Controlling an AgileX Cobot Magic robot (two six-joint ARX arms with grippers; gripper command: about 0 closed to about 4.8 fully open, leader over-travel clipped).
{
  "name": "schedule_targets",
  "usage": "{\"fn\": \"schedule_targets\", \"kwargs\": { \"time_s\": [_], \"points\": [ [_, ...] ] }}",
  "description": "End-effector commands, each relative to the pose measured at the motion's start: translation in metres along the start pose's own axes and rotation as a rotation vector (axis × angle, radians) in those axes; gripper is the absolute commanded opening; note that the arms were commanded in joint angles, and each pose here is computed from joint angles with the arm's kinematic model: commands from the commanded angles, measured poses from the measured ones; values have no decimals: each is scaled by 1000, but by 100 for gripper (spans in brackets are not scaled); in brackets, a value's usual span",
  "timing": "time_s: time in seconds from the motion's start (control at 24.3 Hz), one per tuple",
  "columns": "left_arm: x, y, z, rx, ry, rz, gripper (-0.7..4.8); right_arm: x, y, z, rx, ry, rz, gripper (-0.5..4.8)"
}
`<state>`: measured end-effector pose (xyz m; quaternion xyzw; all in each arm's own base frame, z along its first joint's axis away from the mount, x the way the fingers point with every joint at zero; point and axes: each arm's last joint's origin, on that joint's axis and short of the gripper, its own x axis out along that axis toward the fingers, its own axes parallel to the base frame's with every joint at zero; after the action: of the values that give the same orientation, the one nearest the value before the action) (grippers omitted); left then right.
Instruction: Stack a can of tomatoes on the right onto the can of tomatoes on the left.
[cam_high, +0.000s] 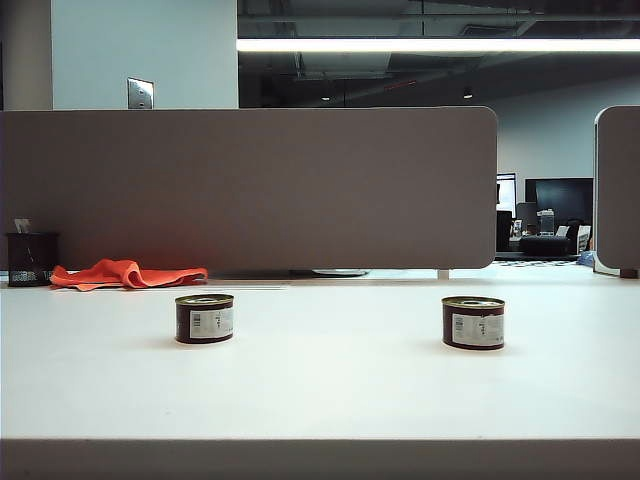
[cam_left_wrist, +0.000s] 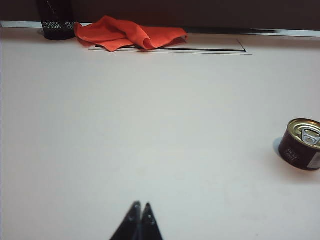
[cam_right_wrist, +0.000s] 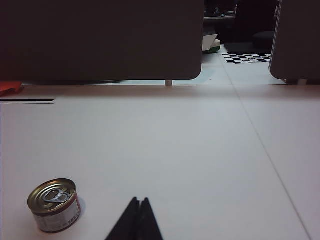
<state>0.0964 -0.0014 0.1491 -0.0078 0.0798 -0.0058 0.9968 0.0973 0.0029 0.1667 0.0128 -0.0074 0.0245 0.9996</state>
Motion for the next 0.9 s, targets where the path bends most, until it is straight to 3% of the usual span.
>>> {"fn": "schedule_targets", "kwargs": {
  "time_s": [0.04, 0.37, 0.49, 0.58, 0.9],
  "points": [
    [0, -1, 2, 7, -10, -30, -6, 0, 0, 2, -4, -23, 2, -1],
    [-11, -4, 24, -43, -17, -115, -6, -7, 1, 31, -6, -104, -7, -2],
    [-30, -5, 66, -37, -146, -140, -6, -17, 2, 61, -6, -106, -10, -4],
    [-42, -5, 88, -30, -179, -139, -6, -22, 2, 83, -5, -94, -23, -4],
    [-37, -10, 150, 40, -93, -266, -6, -15, 5, 148, -6, -49, 37, -4]
  ]
}}
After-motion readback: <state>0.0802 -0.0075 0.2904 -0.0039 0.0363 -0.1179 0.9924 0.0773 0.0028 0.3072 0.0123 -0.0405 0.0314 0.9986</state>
